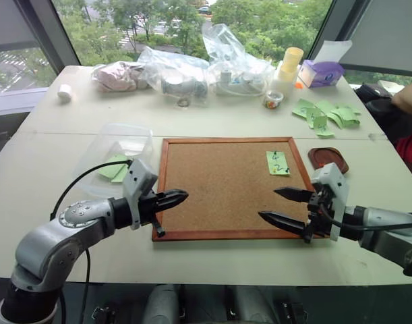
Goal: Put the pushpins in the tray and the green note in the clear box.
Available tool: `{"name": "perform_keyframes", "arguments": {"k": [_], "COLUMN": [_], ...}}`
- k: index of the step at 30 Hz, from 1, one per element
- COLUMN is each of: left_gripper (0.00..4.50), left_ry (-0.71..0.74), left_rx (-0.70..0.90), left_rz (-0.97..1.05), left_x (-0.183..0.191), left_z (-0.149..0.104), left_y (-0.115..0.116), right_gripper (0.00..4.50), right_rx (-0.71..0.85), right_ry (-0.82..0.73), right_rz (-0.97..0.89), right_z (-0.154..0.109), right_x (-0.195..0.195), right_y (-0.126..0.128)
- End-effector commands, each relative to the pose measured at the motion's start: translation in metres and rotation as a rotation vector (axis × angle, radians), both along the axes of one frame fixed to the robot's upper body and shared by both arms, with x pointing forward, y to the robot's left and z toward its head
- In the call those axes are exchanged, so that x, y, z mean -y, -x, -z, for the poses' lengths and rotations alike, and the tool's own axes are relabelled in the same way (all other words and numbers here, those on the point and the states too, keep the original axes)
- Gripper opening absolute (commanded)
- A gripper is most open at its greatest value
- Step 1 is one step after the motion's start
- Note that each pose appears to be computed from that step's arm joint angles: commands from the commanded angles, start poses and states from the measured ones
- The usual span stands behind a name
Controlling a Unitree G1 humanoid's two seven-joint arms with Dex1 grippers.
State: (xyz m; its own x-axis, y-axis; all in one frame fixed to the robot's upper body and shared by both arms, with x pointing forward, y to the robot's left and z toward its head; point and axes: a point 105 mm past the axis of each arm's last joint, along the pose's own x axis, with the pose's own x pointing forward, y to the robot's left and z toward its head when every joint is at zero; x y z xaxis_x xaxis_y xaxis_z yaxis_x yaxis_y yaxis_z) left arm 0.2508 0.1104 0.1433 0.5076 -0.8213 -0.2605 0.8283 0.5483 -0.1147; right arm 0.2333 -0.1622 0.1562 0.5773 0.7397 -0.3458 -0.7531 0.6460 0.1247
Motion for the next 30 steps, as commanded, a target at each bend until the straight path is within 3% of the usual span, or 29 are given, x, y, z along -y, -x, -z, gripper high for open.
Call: {"name": "perform_keyframes", "arguments": {"k": [1,5,11,17,23,30], "left_gripper": [0.08,0.08,0.08,0.08,0.08,0.08], "left_ry": [-0.117,-0.188,-0.311,-0.379,-0.387,-0.393], "left_rx": [0.109,0.137,0.068,0.044,0.028,0.019], "left_rz": [0.040,0.087,0.135,0.136,0.145,0.136], "left_x": [0.004,0.020,0.025,0.023,0.028,0.030], "left_z": [-0.013,-0.015,0.024,0.038,0.041,0.045], "left_y": [-0.009,-0.025,-0.039,-0.048,-0.046,-0.043], "right_gripper": [4.50,4.50,4.50,4.50,4.50,4.50], "right_rx": [0.051,0.127,0.220,0.245,0.270,0.257], "right_ry": [0.008,0.058,0.114,0.120,0.150,0.132], "right_rz": [0.016,0.125,0.244,0.319,0.374,0.372], "right_z": [-0.012,-0.015,-0.015,-0.006,0.004,0.013], "right_x": [0.004,0.020,0.033,0.041,0.053,0.054], "right_y": [-0.004,-0.024,-0.063,-0.102,-0.145,-0.167]}}
